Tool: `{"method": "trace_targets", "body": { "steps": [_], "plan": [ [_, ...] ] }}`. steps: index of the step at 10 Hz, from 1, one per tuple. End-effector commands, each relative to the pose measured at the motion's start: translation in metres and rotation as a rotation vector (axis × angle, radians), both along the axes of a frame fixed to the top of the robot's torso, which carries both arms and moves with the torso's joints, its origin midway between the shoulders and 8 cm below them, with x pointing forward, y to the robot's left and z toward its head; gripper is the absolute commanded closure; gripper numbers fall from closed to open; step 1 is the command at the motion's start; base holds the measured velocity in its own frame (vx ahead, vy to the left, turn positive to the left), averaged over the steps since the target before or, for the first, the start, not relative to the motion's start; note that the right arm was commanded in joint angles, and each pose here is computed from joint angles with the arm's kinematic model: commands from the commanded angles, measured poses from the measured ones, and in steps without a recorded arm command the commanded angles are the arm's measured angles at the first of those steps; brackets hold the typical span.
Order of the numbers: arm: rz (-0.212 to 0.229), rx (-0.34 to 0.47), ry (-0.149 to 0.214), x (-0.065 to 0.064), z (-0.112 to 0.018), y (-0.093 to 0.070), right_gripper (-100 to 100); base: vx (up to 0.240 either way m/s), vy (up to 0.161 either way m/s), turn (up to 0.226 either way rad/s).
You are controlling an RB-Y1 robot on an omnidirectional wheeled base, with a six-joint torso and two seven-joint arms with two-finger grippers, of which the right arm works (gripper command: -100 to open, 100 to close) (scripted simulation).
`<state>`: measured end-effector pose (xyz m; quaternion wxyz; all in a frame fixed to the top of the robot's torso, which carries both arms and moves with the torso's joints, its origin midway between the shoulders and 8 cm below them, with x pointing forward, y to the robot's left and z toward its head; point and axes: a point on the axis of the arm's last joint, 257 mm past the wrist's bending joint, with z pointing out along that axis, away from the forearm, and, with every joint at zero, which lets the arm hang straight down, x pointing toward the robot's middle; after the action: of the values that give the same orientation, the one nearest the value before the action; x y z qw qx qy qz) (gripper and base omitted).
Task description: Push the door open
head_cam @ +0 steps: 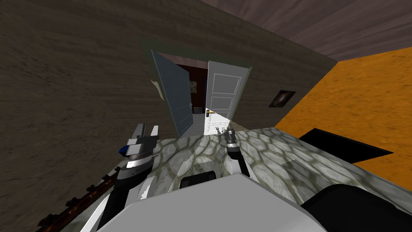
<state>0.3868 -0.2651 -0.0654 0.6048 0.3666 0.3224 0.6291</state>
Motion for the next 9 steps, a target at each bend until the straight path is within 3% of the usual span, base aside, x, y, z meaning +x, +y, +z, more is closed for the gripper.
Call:
{"method": "trace_targets", "body": {
  "steps": [1,9],
  "plan": [
    [0.010,0.001,0.020,0.006,-0.010,-0.001,-100,0.093,0.006,0.039],
    [0.044,0.001,0.119,0.036,-0.063,-0.010,-100,0.084,0.002,0.044]
  ]
}}
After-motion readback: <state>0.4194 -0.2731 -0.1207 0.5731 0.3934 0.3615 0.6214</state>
